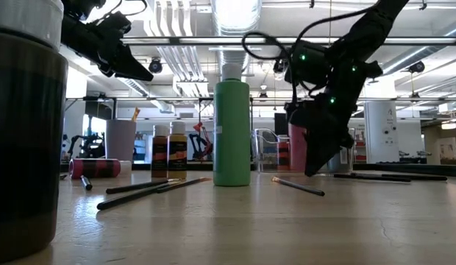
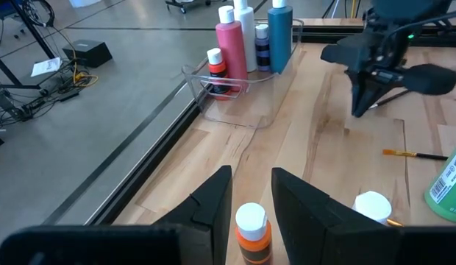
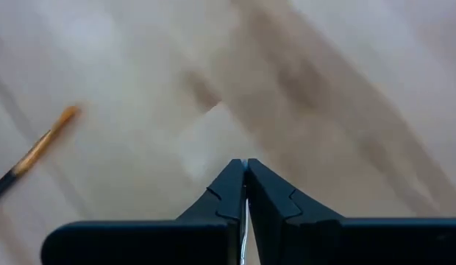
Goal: Pick & Place Paint Supplies
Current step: Put the silver paint brush into the violet cup
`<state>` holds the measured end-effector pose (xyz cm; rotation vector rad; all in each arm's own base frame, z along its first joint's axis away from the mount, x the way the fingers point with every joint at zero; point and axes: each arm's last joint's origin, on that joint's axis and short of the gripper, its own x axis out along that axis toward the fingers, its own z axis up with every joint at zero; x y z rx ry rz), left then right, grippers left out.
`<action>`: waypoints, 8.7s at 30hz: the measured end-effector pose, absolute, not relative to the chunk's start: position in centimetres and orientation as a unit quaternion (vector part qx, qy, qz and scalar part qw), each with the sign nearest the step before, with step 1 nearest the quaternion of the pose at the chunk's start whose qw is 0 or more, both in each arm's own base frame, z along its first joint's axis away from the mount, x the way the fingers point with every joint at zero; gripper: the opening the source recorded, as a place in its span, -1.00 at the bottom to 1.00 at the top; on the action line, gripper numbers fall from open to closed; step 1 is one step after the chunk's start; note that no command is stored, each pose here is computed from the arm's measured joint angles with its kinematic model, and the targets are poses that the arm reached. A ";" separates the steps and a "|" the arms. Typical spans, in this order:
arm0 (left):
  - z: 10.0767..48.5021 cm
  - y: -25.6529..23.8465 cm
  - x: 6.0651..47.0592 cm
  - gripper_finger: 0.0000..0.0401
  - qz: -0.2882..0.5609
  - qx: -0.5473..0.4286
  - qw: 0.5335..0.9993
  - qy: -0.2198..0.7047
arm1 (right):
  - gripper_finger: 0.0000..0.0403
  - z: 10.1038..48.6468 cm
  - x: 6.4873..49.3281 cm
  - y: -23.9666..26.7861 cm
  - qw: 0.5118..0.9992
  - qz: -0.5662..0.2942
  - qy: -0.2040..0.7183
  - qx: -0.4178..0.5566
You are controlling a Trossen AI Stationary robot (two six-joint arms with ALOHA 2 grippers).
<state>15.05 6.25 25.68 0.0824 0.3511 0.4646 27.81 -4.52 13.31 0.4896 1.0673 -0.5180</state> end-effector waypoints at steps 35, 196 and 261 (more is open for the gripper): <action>26.3 6.2 16.0 -0.48 0.172 0.027 0.983 0.059 | -0.96 28.7 33.1 -0.5 0.989 -0.130 0.018 -0.068; 32.1 11.4 12.6 -0.95 0.527 -0.032 0.828 0.188 | 0.00 25.9 27.0 -0.9 0.942 -0.280 0.185 -0.002; 21.6 14.2 12.6 -0.67 0.507 -0.141 0.818 0.233 | -0.01 25.5 26.9 -0.9 0.941 -0.281 0.190 0.003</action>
